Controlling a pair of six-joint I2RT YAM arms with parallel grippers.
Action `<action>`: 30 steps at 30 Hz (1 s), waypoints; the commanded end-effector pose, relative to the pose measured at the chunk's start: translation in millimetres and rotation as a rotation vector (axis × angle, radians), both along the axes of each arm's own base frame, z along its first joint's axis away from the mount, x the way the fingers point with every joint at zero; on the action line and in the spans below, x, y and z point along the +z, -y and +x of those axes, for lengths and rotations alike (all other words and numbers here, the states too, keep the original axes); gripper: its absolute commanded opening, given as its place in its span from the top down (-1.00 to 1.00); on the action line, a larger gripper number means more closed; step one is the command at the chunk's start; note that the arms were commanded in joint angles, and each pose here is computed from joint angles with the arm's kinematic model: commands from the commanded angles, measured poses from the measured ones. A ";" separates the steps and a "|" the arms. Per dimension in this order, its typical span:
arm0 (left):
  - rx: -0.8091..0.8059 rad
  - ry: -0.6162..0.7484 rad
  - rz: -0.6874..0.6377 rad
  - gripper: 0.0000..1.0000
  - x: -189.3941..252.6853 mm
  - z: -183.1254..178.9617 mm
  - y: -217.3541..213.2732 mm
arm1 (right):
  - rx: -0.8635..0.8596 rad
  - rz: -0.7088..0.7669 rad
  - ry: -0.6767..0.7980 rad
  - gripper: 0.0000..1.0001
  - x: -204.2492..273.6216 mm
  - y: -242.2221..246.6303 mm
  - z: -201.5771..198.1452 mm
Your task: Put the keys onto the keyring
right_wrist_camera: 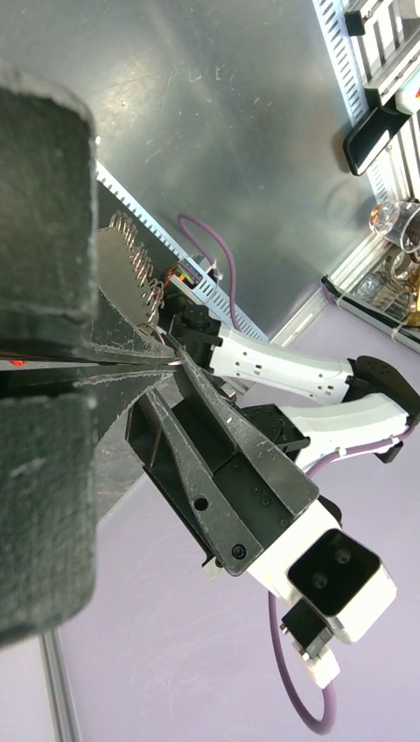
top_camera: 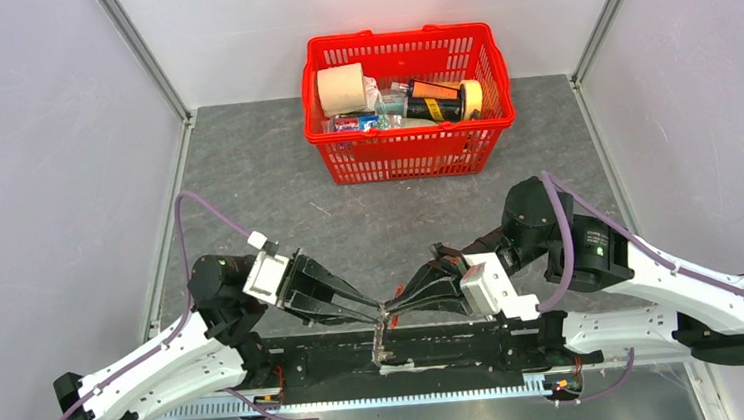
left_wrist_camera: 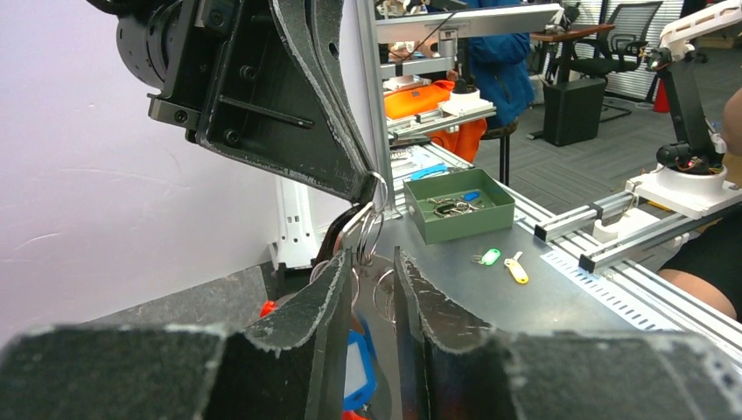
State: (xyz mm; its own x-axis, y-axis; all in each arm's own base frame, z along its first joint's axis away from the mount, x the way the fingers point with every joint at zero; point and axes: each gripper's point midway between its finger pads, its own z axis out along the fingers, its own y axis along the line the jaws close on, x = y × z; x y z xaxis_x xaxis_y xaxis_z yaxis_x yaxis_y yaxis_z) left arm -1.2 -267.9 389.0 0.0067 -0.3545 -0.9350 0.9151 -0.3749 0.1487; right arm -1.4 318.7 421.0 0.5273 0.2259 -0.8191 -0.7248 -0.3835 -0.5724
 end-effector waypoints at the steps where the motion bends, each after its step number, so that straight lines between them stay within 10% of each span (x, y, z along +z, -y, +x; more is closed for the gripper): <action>1: 0.037 0.027 -0.055 0.38 16.3 2.1 -3.0 | -0.009 0.089 0.018 1.00 20.7 3.5 -1.6; 30: 0.008 0.000 -0.056 0.52 19.7 -1.4 -4.0 | 0.008 0.095 0.010 1.00 22.0 6.6 -6.3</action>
